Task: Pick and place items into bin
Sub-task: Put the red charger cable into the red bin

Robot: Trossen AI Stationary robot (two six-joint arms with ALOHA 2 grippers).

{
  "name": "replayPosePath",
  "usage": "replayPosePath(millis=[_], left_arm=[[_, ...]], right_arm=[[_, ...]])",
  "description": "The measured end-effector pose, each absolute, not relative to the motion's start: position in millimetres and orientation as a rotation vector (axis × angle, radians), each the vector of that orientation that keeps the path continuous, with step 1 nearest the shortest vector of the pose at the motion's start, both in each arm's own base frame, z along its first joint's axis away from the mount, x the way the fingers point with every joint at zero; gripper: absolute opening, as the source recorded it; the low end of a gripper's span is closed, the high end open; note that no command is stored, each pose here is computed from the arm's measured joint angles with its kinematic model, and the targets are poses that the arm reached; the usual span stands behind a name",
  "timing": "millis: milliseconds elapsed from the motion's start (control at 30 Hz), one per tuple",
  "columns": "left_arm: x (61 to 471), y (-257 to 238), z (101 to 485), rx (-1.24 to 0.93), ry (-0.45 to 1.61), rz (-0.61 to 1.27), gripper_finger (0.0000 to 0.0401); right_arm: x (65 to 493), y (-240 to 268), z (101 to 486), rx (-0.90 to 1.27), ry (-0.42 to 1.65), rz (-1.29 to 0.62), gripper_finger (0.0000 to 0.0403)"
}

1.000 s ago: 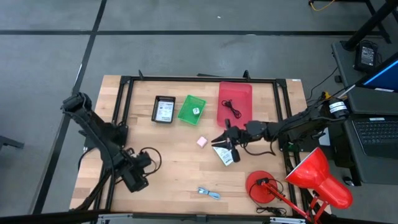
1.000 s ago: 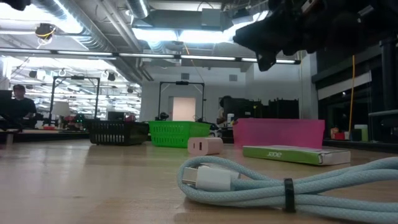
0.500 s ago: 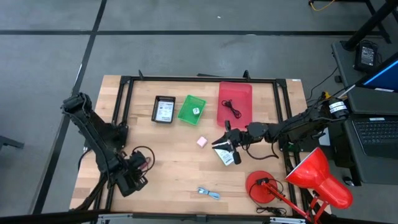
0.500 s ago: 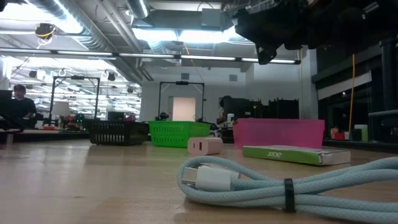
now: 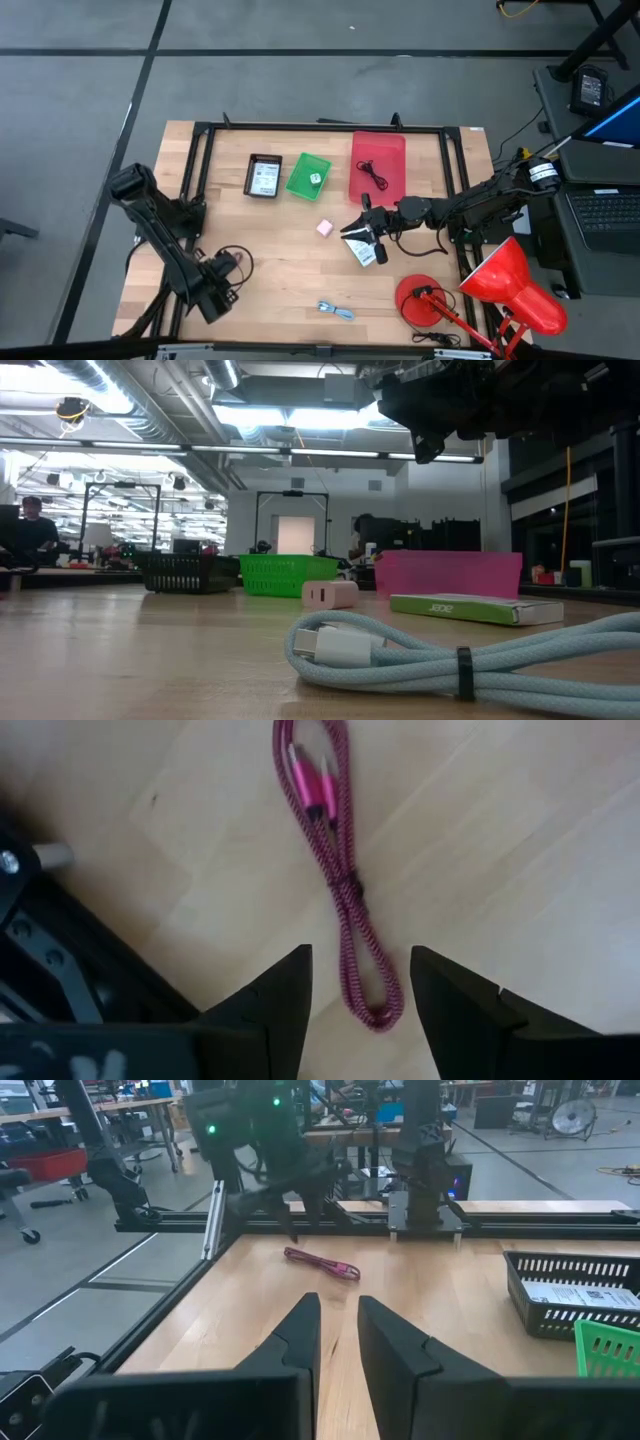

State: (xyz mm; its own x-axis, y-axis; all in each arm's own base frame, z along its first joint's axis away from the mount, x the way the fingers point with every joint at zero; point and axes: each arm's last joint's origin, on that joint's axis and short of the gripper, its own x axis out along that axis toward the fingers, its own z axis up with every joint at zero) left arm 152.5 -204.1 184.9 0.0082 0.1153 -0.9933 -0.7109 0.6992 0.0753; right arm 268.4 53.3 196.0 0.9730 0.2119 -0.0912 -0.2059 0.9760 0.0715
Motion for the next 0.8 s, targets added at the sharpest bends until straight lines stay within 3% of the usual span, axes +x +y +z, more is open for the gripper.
replayPosePath(millis=[800], left_arm=[[157, -212, 153, -0.472, 1.428, 0.765, 0.0155]], right_arm=[[269, 53, 197, 0.066, 0.085, 0.211, 0.0052]])
